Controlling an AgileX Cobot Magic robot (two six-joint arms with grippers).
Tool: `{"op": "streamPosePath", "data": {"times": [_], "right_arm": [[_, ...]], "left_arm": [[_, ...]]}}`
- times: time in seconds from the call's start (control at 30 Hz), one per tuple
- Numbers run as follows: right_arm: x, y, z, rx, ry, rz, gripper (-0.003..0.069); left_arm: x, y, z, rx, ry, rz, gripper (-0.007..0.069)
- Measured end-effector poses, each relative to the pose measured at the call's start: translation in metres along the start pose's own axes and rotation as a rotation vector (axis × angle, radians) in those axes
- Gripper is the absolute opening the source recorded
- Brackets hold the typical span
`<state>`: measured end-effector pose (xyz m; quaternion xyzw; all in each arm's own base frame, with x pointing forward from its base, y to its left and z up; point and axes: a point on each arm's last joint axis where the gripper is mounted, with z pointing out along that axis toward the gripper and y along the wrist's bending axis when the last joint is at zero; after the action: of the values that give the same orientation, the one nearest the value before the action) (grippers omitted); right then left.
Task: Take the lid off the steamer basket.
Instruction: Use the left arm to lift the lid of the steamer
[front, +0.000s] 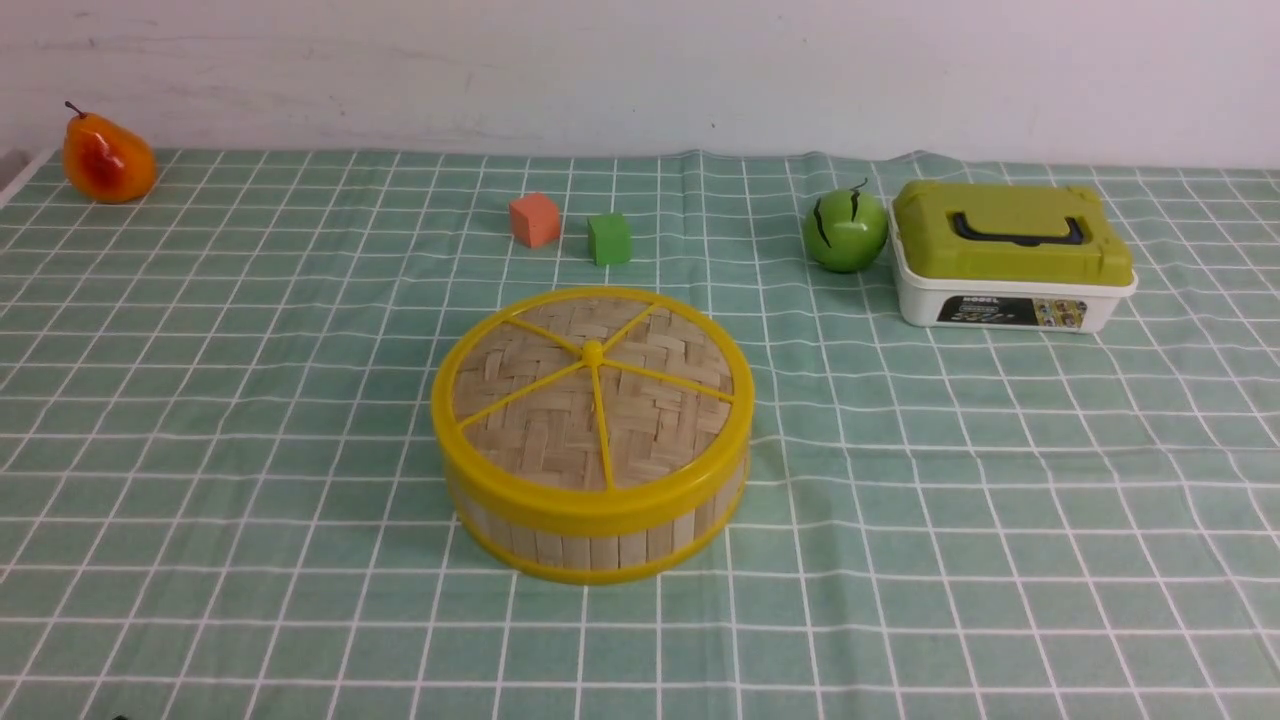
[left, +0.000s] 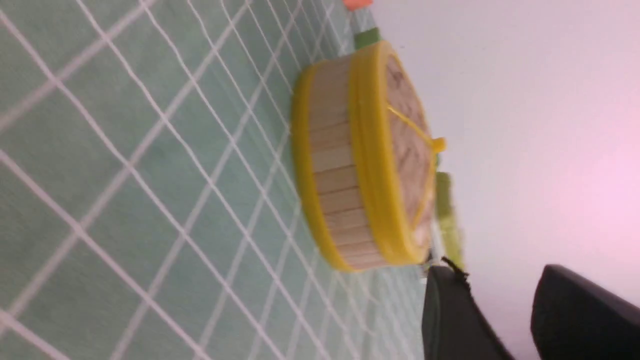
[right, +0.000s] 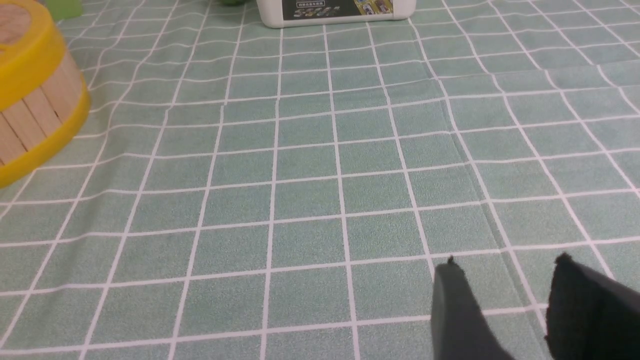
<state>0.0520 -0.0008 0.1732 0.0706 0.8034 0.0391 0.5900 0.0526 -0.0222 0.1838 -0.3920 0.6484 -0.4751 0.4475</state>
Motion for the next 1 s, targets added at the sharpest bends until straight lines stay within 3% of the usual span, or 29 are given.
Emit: {"op": "streamPosePath", "data": {"times": [0.27, 0.43, 0.5, 0.6, 0.67, 0.73, 0.77, 0.9, 1.0], "right_arm": [[0.0, 0.0, 0.0, 0.0, 0.0, 0.0, 0.0241], [0.0, 0.0, 0.0, 0.0, 0.0, 0.0, 0.0241], [0.0, 0.0, 0.0, 0.0, 0.0, 0.0, 0.0241], [0.0, 0.0, 0.0, 0.0, 0.0, 0.0, 0.0241], [0.0, 0.0, 0.0, 0.0, 0.0, 0.0, 0.0241], [0.0, 0.0, 0.0, 0.0, 0.0, 0.0, 0.0241], [0.0, 0.0, 0.0, 0.0, 0.0, 0.0, 0.0241], [0.0, 0.0, 0.0, 0.0, 0.0, 0.0, 0.0241], [0.0, 0.0, 0.0, 0.0, 0.0, 0.0, 0.0241]], "left_arm": [[-0.009, -0.01, -0.001, 0.111, -0.092, -0.169, 0.0223], [-0.017, -0.041, -0.011, 0.209, -0.143, -0.025, 0.0109], [-0.023, -0.075, -0.023, 0.284, -0.176, 0.1, 0.0027], [-0.027, -0.1, -0.021, 0.265, -0.161, 0.209, -0.0013], [-0.028, -0.112, -0.005, 0.177, -0.08, 0.273, -0.0013], [-0.025, -0.113, 0.022, 0.029, 0.077, 0.313, -0.0013], [-0.025, -0.113, 0.022, 0.029, 0.076, 0.319, -0.0013], [-0.02, -0.105, 0.078, -0.246, 0.424, 0.361, -0.0013], [-0.021, -0.115, 0.115, -0.32, 0.656, 0.409, -0.0013]]}}
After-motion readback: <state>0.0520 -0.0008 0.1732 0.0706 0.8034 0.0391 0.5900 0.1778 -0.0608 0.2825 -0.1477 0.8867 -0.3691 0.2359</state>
